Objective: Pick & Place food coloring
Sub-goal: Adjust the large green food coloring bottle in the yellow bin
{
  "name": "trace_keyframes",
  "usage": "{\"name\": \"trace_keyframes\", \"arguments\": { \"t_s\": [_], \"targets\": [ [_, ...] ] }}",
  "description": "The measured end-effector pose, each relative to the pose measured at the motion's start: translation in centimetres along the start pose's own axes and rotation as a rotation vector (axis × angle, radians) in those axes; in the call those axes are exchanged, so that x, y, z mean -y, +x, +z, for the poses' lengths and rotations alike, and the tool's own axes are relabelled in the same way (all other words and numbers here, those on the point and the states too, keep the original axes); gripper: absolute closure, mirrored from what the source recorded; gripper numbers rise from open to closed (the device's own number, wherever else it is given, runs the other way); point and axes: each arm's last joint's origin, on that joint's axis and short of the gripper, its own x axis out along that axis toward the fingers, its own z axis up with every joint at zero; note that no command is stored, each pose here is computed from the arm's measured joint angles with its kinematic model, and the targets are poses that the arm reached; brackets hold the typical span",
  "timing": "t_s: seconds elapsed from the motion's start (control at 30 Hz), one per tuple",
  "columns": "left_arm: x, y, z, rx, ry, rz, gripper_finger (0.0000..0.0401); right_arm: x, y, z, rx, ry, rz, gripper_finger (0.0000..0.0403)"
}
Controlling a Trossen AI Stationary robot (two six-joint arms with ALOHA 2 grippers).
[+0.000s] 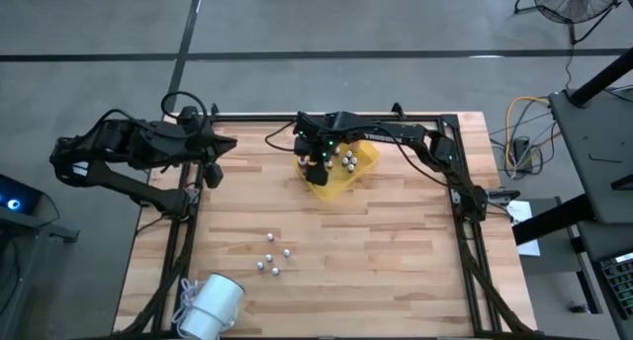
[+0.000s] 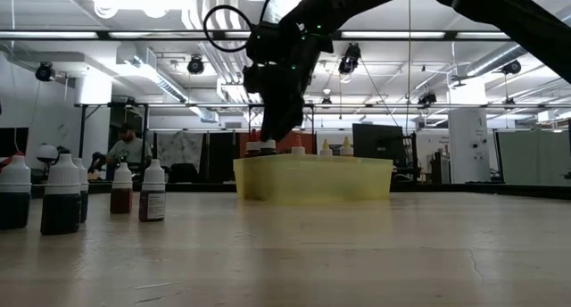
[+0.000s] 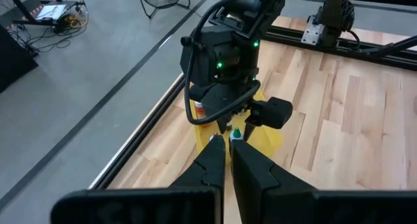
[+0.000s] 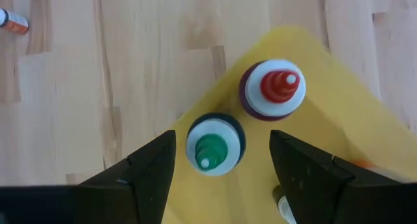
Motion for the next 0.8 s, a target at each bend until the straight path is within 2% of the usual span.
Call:
{"name": "trace_keyframes", "arguments": {
  "t_s": [0.37,0.57,0.8],
  "targets": [
    [-0.07,-0.03,0.01,0.005,-0.001,0.015,0.0401,0.07,0.35,-0.16,-0.002,0.015,0.0,0.0174],
    [-0.05,-0.06,0.12,0.017,-0.008,0.013,0.0401,0.09,0.53,-0.31,-0.009,0.017,0.001,0.0206],
    [-0.05,-0.08,0.21,0.027,-0.012,0.012,0.0401,0.1,0.58,-0.33,-0.009,0.017,0.001,0.0267]
  ]
}}
